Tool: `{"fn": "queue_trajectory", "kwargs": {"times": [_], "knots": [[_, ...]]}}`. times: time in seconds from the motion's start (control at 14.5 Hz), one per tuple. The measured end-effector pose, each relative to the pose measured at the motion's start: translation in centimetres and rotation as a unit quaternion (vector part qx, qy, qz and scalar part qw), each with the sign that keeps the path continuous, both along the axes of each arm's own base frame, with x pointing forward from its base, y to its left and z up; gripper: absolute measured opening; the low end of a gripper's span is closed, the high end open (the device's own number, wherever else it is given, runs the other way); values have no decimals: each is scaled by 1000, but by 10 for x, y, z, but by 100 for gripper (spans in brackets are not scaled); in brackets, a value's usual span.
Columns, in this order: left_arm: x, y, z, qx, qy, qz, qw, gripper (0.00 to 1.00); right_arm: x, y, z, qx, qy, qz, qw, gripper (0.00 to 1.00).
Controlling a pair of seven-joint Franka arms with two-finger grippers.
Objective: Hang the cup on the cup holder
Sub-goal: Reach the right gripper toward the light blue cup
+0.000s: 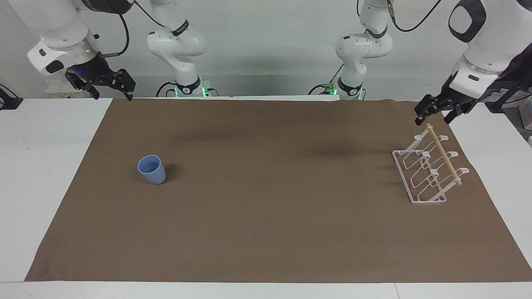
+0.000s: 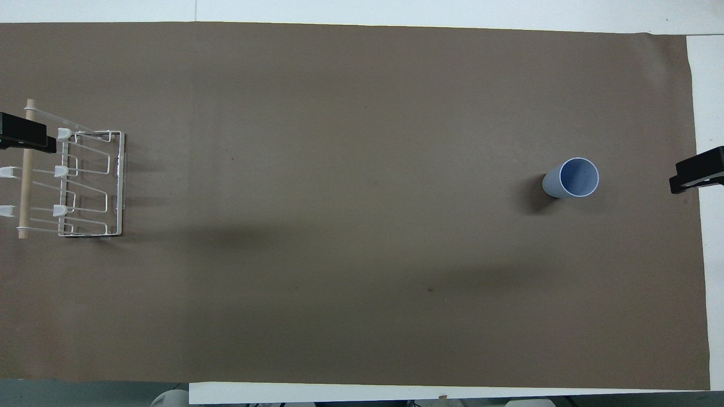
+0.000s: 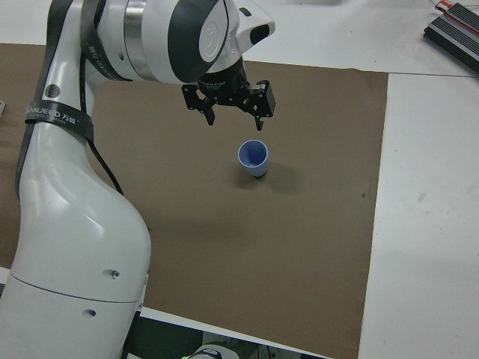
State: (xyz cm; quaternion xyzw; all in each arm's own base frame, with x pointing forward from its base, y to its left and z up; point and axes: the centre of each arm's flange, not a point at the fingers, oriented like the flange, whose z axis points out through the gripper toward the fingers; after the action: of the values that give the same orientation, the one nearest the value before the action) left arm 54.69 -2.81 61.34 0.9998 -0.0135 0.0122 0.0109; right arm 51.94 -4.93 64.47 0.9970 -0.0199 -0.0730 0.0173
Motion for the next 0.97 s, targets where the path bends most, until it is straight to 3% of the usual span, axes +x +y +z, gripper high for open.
{"fn": "queue_trajectory", "kwargs": {"times": [0.35, 0.48, 0.62, 0.97], "knots": [[0, -1, 0, 0, 0, -1, 1000, 100, 2, 0, 0, -1, -6, 0, 1000, 100], [0, -1, 0, 0, 0, -1, 1000, 100, 10, -1, -10, -3, -36, 2, 999, 100], [0, -1, 0, 0, 0, -1, 1000, 100, 16, -1, -38, -3, -54, 12, 998, 100], [0, -2, 0, 0, 0, -2, 1000, 100, 35, -4, -145, -2, -70, 48, 996, 100]]}}
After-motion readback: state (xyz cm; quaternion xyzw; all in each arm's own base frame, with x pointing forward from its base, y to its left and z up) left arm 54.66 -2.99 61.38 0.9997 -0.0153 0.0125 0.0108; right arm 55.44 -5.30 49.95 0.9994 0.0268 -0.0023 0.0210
